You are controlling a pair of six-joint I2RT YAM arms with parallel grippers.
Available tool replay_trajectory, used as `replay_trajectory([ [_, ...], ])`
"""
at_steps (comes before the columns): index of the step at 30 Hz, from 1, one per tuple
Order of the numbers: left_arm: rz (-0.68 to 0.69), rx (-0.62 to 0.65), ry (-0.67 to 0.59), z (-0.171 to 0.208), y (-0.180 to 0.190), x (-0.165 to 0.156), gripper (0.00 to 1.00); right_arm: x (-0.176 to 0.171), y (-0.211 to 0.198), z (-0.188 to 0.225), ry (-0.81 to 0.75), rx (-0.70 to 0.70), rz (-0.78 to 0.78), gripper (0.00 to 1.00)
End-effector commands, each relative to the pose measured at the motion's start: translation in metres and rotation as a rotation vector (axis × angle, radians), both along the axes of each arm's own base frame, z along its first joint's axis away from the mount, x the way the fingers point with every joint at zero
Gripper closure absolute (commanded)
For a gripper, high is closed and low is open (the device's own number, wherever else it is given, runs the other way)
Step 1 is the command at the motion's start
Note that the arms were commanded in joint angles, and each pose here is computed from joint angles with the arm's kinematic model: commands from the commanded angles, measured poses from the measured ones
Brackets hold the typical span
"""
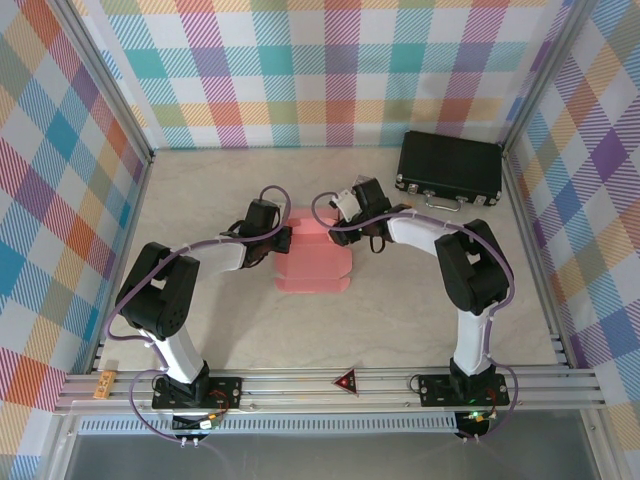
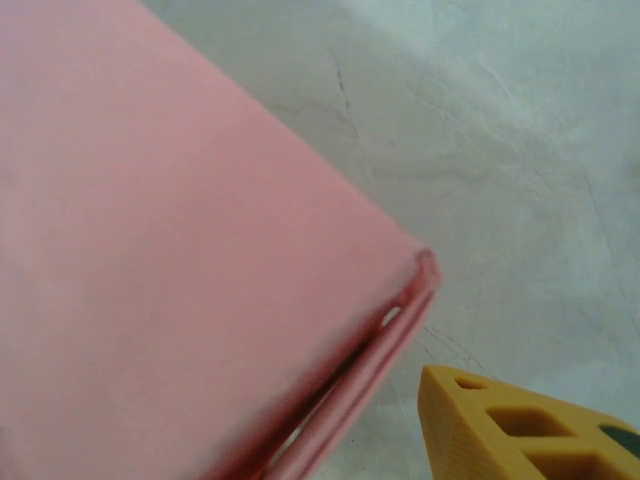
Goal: Fold the paper box
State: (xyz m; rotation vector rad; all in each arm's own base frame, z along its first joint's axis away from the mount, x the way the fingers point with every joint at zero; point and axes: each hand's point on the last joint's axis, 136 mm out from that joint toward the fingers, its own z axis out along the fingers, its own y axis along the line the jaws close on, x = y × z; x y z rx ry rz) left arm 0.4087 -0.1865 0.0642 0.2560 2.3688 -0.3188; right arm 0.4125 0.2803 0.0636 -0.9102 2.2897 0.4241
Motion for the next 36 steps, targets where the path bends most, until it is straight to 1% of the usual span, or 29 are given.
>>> replay_trajectory([
  [1, -0.020, -0.019, -0.001, 0.010, -0.009, -0.001, 0.99, 0.011, 0.003, 0.013, -0.061, 0.046, -0.085, 0.48],
  [3, -0.021, -0.021, -0.001, 0.010, -0.009, -0.001, 0.99, 0.011, 0.004, 0.011, -0.062, 0.063, -0.127, 0.49],
  [7, -0.022, -0.022, -0.001, 0.011, -0.010, -0.001, 0.99, 0.011, 0.009, 0.009, -0.101, 0.062, -0.161, 0.51],
  [10, -0.022, -0.024, -0.004, 0.012, -0.010, 0.000, 0.99, 0.013, 0.011, 0.007, -0.127, 0.052, -0.192, 0.55],
  [14, -0.023, -0.021, -0.002, 0.013, -0.010, 0.000, 0.99, 0.016, 0.009, 0.006, -0.167, 0.024, -0.259, 0.61],
  [22, -0.024, -0.021, 0.004, 0.011, -0.011, 0.000, 0.99, 0.020, 0.001, 0.005, -0.216, -0.021, -0.357, 0.64],
  [26, -0.020, -0.027, 0.011, 0.012, -0.011, -0.001, 0.99, 0.020, -0.005, 0.002, -0.234, -0.052, -0.404, 0.68],
  [30, 0.001, -0.033, 0.021, 0.011, -0.009, -0.005, 0.99, 0.017, -0.005, 0.000, -0.236, -0.064, -0.408, 0.74],
  [36, 0.040, -0.035, 0.044, 0.008, -0.006, -0.012, 0.99, 0.015, -0.006, -0.005, -0.229, -0.081, -0.417, 0.78],
])
